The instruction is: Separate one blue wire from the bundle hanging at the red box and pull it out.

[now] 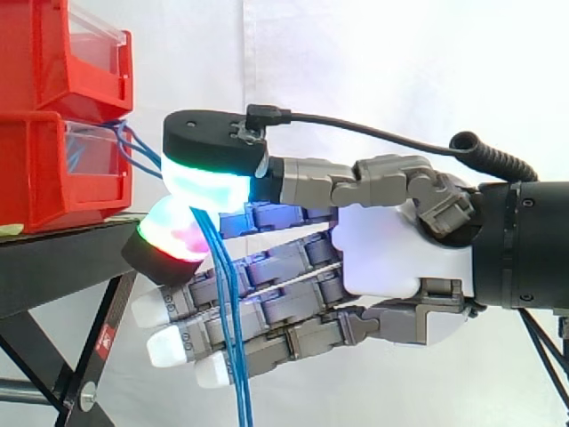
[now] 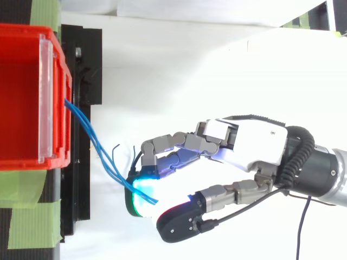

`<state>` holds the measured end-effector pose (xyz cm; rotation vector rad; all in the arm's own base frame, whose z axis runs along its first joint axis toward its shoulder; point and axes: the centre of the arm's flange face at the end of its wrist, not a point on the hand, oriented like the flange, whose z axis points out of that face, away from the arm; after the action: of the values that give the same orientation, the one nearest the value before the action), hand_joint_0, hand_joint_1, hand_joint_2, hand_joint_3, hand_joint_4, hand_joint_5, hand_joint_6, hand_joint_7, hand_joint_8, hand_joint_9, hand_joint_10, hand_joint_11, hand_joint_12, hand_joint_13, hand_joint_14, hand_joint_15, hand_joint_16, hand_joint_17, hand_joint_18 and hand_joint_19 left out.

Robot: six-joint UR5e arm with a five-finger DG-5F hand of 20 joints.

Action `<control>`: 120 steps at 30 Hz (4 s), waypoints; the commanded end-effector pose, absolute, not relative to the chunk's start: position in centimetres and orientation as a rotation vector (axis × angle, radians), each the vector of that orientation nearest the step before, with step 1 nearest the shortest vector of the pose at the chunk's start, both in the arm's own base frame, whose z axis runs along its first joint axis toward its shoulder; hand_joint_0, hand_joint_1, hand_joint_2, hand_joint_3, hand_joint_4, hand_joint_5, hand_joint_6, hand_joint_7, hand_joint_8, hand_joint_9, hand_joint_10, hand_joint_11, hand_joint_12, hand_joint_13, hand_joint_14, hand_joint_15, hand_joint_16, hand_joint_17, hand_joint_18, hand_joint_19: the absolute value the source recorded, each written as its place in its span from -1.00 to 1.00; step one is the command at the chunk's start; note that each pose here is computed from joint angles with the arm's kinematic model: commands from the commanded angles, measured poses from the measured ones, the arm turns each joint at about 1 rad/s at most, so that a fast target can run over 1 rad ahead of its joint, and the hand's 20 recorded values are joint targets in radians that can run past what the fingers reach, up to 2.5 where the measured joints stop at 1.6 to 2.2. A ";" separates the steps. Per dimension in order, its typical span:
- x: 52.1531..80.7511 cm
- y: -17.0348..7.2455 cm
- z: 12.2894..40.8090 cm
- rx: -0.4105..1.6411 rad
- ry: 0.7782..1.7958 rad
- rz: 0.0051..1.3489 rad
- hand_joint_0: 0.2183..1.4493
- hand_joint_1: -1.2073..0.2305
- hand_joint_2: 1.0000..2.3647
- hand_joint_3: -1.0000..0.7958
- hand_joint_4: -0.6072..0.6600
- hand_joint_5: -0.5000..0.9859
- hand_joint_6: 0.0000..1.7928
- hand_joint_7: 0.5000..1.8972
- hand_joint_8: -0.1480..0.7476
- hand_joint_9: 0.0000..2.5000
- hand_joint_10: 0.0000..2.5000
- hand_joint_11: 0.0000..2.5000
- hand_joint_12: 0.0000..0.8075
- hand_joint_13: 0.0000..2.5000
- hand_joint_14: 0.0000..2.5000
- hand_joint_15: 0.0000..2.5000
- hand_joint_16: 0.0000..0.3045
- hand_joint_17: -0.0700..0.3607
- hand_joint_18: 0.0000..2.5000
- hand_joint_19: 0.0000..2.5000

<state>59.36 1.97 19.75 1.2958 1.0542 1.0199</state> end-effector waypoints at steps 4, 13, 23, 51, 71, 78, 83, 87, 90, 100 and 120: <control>59.3 1.9 19.6 1.314 1.053 1.027 -0.26 -0.33 -0.96 -0.05 0.39 -0.47 -0.40 0.23 -0.05 -0.32 -0.99 -0.65 -0.38 -0.07 -0.98 -0.46 -0.76 -0.30 -0.54 -0.72; 59.2 1.9 19.5 1.315 1.055 1.025 -0.26 -0.33 -0.96 -0.05 0.40 -0.47 -0.40 0.23 -0.05 -0.33 -0.99 -0.65 -0.35 0.05 -0.98 -0.27 -0.76 -0.30 -0.54 -0.72; 59.3 1.9 19.7 1.314 1.049 1.027 -0.27 -0.32 -0.96 -0.05 0.40 -0.47 -0.40 0.22 -0.04 -0.28 -0.99 -0.54 -0.34 0.10 -0.98 -0.07 -0.76 -0.30 -0.53 -0.72; 59.3 1.6 19.7 1.317 1.046 1.022 -0.27 -0.30 -0.96 -0.05 0.36 -0.48 -0.38 0.17 -0.03 -0.01 -0.99 0.14 -0.28 0.06 -0.98 0.01 -0.76 -0.29 -0.53 -0.72; 58.6 0.4 22.2 1.329 1.033 1.009 -0.29 -0.44 -0.97 -0.19 0.35 -0.50 -0.36 0.16 -0.02 -0.06 -0.99 0.13 -0.25 0.02 -0.98 0.00 -0.75 -0.28 -0.54 -0.71; 57.2 -1.0 24.6 1.319 1.053 0.888 -0.27 -0.49 -0.98 -0.26 0.34 -0.51 -0.33 0.11 -0.02 -0.07 -0.99 0.13 -0.27 0.01 -0.98 0.00 -0.75 -0.27 -0.54 -0.71; 56.7 -1.4 25.1 1.323 1.068 0.850 -0.26 -0.51 -0.98 -0.30 0.34 -0.53 -0.29 0.02 -0.02 -0.08 -0.99 0.14 -0.24 0.01 -0.98 0.00 -0.75 -0.27 -0.55 -0.71; 56.6 -1.6 24.9 1.327 1.072 0.842 -0.26 -0.51 -0.99 -0.34 0.34 -0.53 -0.27 -0.03 -0.02 -0.09 -0.99 0.14 -0.26 0.01 -0.98 0.00 -0.75 -0.27 -0.55 -0.70; 56.6 -1.6 24.9 1.327 1.072 0.842 -0.33 -0.43 -0.99 -0.35 0.34 -0.54 -0.27 -0.04 -0.02 -0.09 -0.99 0.15 -0.24 0.00 -0.98 0.01 -0.75 -0.27 -0.55 -0.69; 56.6 -1.7 24.9 1.327 1.070 0.839 -0.40 -0.21 -0.99 -0.38 0.34 -0.53 -0.29 -0.01 0.00 -0.07 -0.99 0.12 -0.24 0.01 -0.98 0.01 -0.73 -0.25 -0.54 -0.66; 56.6 -1.7 25.0 1.330 1.067 0.848 -0.34 -0.31 -0.97 -0.20 0.34 -0.53 -0.29 0.01 -0.01 -0.05 -0.99 0.14 -0.24 0.03 -0.98 0.01 -0.73 -0.24 -0.50 -0.65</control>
<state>56.63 -1.73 24.95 1.3308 1.0668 0.8438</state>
